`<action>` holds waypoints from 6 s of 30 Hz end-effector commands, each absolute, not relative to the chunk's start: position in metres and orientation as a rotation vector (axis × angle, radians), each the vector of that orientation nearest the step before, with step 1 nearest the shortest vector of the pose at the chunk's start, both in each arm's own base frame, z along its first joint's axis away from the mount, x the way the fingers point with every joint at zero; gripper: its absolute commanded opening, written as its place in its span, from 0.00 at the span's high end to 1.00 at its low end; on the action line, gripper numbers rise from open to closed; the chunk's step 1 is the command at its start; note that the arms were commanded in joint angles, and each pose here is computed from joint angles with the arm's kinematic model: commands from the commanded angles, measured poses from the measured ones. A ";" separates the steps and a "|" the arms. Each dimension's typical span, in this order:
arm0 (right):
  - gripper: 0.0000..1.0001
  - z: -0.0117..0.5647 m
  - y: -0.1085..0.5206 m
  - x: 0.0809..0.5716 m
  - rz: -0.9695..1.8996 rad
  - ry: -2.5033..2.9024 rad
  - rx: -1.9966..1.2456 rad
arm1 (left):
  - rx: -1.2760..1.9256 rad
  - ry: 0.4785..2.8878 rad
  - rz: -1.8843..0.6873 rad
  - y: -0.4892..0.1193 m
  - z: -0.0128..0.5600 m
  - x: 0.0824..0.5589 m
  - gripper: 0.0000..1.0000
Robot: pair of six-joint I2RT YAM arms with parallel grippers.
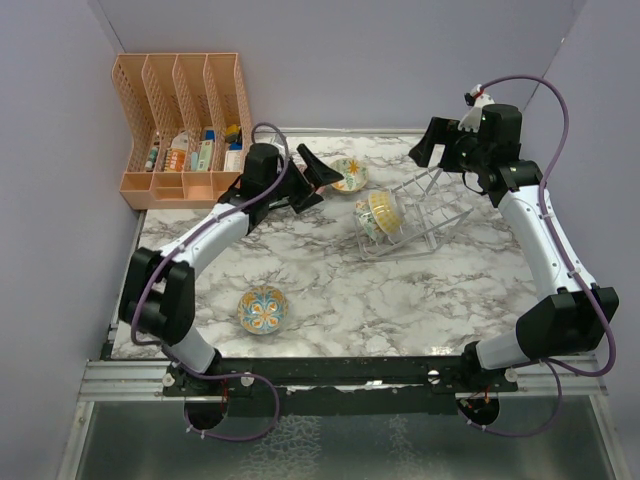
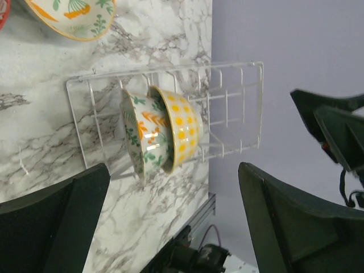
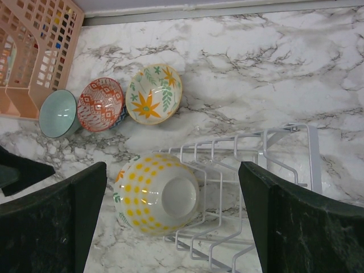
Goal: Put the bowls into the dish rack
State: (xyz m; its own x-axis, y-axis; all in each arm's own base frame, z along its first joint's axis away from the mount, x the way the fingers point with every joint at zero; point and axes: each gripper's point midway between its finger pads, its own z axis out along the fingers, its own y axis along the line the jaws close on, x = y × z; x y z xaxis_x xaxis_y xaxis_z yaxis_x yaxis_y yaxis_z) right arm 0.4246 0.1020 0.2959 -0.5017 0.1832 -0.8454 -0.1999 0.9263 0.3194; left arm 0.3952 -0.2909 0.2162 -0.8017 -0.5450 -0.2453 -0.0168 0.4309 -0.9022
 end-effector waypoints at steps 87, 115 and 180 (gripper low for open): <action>0.01 0.347 0.089 0.431 0.401 1.934 0.020 | 0.201 2.410 -0.288 -0.235 0.212 0.283 1.00; 0.01 0.371 0.062 0.436 0.418 1.870 0.093 | -0.298 1.677 -1.773 -0.367 0.404 0.366 1.00; 0.01 0.337 0.065 0.443 0.447 1.943 0.089 | -0.672 1.758 -1.957 -0.421 0.241 0.387 1.00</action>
